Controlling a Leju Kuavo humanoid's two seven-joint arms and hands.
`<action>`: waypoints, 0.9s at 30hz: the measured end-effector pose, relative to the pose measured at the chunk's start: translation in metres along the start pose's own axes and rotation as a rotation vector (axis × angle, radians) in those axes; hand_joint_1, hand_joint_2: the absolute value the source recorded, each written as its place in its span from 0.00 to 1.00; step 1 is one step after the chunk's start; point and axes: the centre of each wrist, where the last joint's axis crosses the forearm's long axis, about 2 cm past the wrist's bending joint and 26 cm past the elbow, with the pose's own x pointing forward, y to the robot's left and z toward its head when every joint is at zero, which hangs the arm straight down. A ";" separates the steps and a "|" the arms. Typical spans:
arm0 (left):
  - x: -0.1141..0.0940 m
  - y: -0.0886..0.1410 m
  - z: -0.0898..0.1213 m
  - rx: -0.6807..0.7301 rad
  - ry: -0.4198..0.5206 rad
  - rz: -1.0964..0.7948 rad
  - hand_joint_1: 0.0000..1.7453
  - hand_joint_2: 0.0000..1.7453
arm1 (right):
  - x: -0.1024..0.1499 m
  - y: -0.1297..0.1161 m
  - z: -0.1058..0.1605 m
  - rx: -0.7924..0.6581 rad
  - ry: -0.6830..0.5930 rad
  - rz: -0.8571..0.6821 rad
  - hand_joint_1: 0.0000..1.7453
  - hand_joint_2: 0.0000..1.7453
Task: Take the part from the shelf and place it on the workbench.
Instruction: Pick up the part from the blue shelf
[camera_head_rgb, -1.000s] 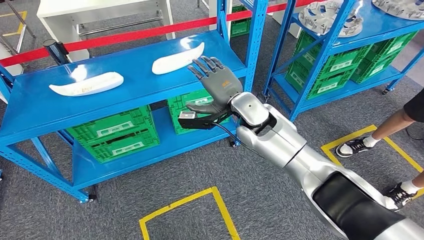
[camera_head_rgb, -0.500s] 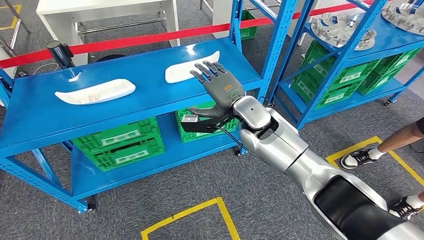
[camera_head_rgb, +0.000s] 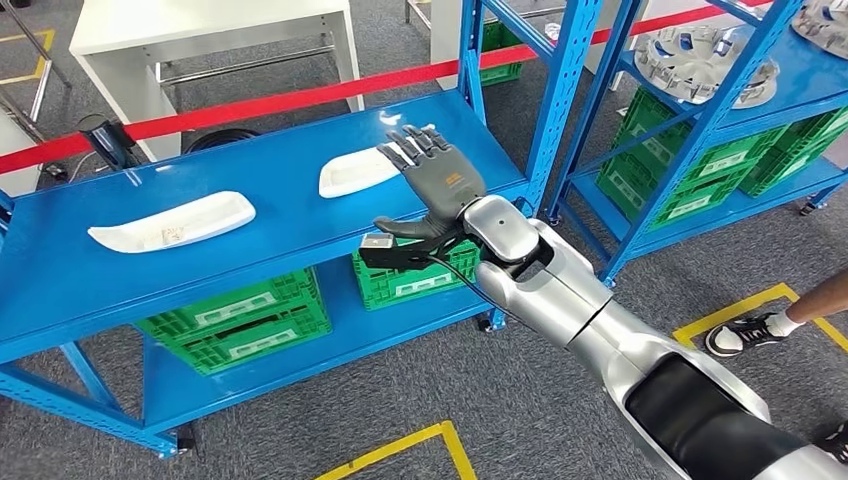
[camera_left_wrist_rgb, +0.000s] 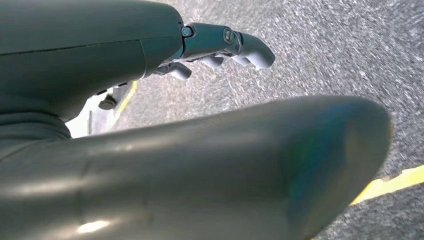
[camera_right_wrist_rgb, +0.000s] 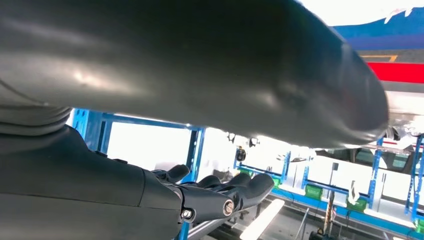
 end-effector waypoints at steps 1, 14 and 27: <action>-0.001 0.000 0.000 0.000 0.002 0.002 0.00 0.00 | 0.002 0.002 0.000 0.002 -0.003 -0.004 0.00 0.00; 0.003 0.001 0.000 0.002 0.002 -0.002 0.00 0.00 | 0.027 0.017 -0.005 -0.010 -0.037 -0.058 0.00 0.00; 0.010 0.002 0.001 0.003 -0.002 -0.013 0.00 0.00 | 0.034 0.029 -0.002 -0.002 -0.045 -0.102 0.00 0.00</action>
